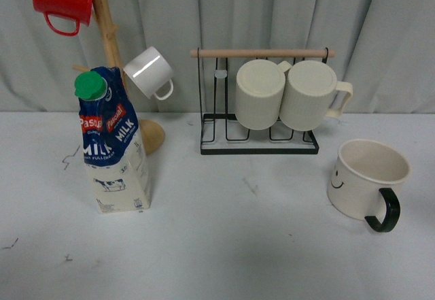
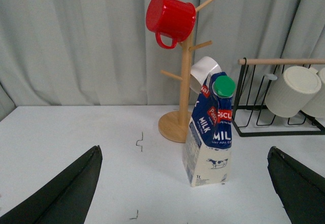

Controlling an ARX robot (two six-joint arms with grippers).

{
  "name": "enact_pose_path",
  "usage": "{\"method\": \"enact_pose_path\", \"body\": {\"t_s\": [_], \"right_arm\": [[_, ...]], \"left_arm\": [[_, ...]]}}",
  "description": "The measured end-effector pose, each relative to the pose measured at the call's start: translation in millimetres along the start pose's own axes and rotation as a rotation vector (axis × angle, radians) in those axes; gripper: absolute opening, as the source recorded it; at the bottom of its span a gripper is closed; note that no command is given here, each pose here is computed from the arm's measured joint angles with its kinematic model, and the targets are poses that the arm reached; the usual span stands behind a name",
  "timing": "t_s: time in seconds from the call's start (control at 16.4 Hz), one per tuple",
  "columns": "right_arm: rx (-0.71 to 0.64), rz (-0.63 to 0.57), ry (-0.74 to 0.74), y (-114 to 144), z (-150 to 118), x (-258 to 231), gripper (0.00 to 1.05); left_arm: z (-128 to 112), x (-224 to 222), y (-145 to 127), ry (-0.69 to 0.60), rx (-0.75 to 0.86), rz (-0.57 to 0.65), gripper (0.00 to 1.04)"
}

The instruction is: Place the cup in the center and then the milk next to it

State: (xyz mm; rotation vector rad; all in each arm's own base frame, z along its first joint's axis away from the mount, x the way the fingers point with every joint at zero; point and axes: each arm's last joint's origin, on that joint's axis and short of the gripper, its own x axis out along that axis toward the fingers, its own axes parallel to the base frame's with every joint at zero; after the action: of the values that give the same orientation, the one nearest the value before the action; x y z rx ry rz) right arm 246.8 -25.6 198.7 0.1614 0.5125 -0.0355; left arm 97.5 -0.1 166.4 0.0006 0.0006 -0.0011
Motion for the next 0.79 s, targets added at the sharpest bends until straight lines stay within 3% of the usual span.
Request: {"method": "enact_pose_path", "body": {"t_s": [0.37, 0.79], "right_arm": [[0.156, 0.071, 0.244, 11, 22, 92, 0.98], [0.204, 0.03, 0.422, 33, 5, 159, 0.98]], "left_arm": [[0, 0, 0, 0.0, 0.0, 0.0, 0.98], [0, 0, 0, 0.0, 0.0, 0.0, 0.98]]}}
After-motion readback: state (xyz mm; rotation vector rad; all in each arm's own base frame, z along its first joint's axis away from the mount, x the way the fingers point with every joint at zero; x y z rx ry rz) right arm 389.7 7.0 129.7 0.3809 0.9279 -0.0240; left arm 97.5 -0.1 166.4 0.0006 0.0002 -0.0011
